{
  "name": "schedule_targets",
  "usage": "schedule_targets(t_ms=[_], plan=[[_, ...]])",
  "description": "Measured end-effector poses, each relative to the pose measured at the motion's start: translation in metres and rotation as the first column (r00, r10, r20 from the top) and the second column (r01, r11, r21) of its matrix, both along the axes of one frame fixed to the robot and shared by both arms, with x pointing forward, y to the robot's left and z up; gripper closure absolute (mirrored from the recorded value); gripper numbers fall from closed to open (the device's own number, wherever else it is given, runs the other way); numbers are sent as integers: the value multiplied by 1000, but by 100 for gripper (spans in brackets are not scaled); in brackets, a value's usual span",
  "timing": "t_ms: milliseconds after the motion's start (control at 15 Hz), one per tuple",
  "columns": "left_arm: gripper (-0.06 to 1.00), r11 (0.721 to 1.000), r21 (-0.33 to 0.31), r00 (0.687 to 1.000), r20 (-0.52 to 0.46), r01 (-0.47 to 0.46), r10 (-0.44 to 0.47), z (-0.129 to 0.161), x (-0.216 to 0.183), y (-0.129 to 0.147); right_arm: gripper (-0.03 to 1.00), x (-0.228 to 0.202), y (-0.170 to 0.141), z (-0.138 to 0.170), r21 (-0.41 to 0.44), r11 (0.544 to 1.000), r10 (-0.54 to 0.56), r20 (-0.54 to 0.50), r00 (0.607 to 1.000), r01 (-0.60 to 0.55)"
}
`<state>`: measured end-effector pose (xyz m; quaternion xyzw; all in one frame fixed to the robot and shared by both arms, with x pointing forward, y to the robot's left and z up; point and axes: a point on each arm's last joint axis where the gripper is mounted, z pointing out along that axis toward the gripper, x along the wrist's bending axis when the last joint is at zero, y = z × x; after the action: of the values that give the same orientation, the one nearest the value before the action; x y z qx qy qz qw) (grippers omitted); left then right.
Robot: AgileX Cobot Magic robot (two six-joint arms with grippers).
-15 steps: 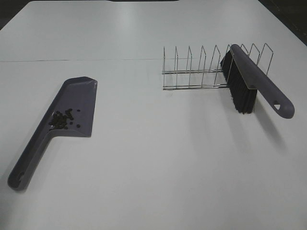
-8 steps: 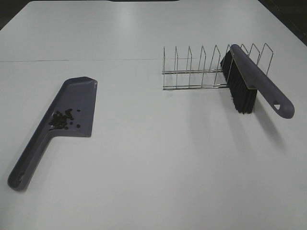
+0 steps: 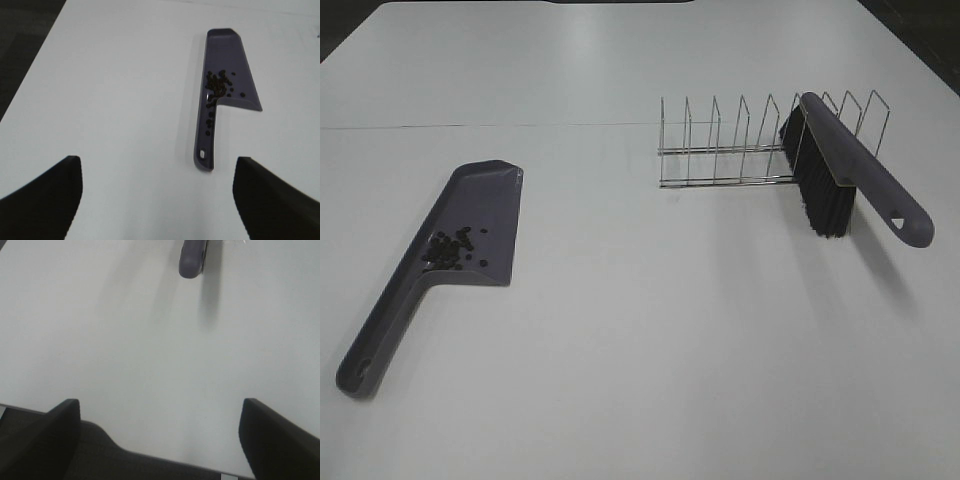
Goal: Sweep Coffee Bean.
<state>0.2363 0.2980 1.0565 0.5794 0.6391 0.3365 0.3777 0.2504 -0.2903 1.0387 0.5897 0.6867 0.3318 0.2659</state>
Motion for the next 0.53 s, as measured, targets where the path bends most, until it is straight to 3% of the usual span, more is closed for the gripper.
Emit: schedule_targets(t_ms=[200, 533], plan=[[19, 1000, -1, 999, 40, 2, -2, 0, -7, 0, 21, -17, -1, 0, 11, 1000, 0, 121, 993, -1], [19, 1000, 0, 999, 41, 3, -3, 0, -7, -1, 21, -18, -1, 0, 11, 1000, 0, 127, 992, -1]])
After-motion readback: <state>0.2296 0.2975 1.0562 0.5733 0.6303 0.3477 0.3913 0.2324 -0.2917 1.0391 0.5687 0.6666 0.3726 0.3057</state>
